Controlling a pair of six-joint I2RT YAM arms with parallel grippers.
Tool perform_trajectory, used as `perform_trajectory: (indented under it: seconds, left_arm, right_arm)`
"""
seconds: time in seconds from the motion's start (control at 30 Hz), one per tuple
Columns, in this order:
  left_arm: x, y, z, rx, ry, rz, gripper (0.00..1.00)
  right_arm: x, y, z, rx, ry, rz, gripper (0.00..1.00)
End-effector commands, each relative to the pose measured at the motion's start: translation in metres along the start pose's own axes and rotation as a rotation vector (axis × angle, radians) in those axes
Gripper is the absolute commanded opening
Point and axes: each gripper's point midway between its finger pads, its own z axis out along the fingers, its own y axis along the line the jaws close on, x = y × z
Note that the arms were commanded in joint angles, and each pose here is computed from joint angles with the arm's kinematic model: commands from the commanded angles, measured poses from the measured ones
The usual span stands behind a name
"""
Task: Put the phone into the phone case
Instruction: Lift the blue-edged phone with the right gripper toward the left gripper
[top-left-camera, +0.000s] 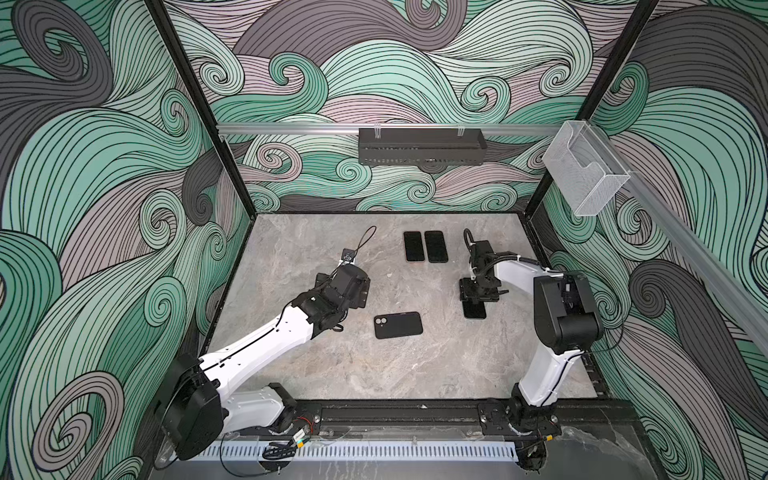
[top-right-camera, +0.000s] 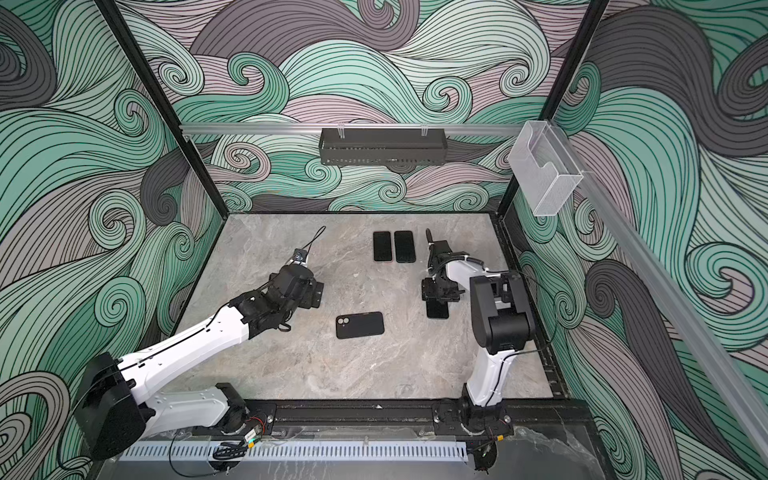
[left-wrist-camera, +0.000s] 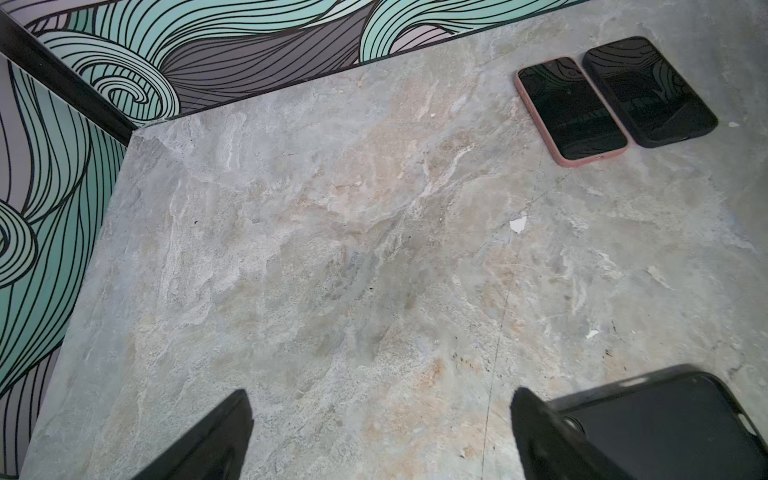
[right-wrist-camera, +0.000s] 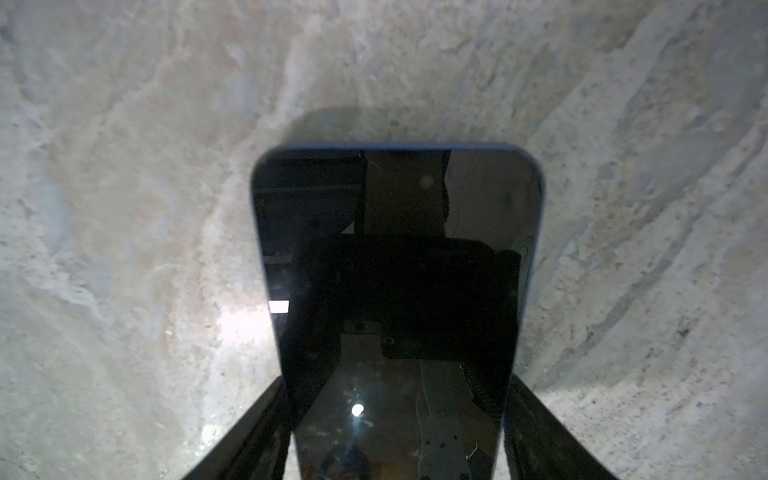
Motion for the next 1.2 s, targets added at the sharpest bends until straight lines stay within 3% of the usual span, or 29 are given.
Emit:
perform_trajectory:
  seconds: [0.0, 0.33, 0.7, 0.9, 1.17]
  left_arm:
    - [-0.006, 0.008, -0.011, 0.002, -0.031, -0.054, 0.99]
    - [-0.001, 0.006, -0.015, 0.099, -0.007, -0.152, 0.99]
    - [-0.016, -0.033, -0.033, 0.396, 0.024, -0.194, 0.99]
    - [-0.028, -0.058, -0.051, 0.585, 0.045, -0.215, 0.99]
    - [-0.042, -0.099, -0.082, 0.888, 0.09, -0.227, 0.99]
  right_arm:
    - [0.01, -0.001, 0.016, -0.001, 0.057, -0.015, 0.64]
    - [0.0, 0.004, -0.012, -0.032, -0.044, -0.016, 0.36]
    - [-0.004, 0.033, -0.08, -0.19, -0.245, -0.029, 0.15]
    - [0.004, 0.071, -0.124, -0.311, -0.361, -0.134, 0.09]
    - [0.027, 0.136, -0.171, -0.463, -0.482, -0.381, 0.06]
